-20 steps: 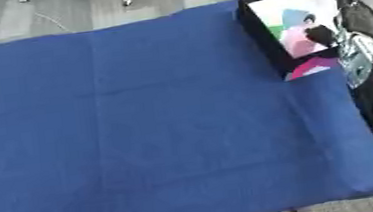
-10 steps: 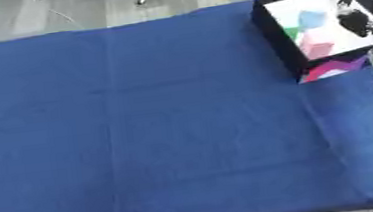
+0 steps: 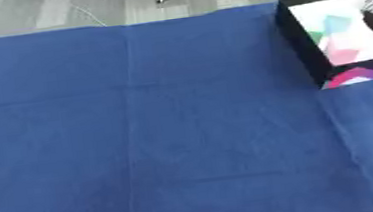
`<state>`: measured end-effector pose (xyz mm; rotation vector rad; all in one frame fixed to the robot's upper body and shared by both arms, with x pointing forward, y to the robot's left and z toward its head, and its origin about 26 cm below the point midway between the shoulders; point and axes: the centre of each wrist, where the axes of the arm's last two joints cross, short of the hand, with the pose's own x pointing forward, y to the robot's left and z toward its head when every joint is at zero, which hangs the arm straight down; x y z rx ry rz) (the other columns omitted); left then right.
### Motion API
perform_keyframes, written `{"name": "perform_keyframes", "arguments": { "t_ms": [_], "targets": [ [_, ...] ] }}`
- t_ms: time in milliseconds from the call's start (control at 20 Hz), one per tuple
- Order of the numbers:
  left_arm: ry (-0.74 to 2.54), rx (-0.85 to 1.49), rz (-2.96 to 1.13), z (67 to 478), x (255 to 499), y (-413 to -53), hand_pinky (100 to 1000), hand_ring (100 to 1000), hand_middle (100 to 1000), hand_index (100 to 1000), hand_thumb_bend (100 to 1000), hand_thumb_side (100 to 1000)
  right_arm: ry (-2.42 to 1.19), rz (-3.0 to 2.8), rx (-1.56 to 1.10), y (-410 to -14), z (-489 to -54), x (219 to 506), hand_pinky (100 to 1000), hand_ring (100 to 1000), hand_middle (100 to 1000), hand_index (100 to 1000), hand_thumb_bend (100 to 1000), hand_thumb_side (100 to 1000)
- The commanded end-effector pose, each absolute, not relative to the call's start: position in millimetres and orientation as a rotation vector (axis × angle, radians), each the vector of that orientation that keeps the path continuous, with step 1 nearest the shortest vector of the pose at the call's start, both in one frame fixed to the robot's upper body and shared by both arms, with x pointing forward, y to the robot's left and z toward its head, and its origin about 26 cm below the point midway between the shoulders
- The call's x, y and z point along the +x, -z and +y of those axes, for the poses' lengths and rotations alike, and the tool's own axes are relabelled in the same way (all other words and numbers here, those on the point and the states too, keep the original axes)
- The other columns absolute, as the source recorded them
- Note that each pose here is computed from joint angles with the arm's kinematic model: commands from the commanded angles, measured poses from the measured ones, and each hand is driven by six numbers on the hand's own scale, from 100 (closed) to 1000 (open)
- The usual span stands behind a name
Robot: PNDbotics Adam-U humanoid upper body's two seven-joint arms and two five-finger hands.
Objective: Pick up the objects with one hand, pass them to the other hand, and then place them into the box on the other side of the table.
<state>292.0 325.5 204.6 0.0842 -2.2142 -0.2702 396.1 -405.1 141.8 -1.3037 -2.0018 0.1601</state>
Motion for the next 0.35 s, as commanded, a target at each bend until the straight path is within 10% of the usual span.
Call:
{"name": "perform_keyframes", "arguments": {
  "t_ms": [50, 350],
  "targets": [
    [0.262, 0.142, -2.287, 325.5, 289.1, -212.2, 791, 698, 681, 862, 425, 798, -0.106, -2.152, -1.229, -150.5, -381.2, 394.5, 816, 760, 827, 1000, 100, 451],
    [0.171, 0.174, -2.337, 320.5, 289.1, -202.5, 782, 687, 673, 875, 351, 821, -0.072, -2.456, -0.807, -191.2, -319.8, 323.2, 815, 747, 794, 948, 100, 453]
  ]
}}
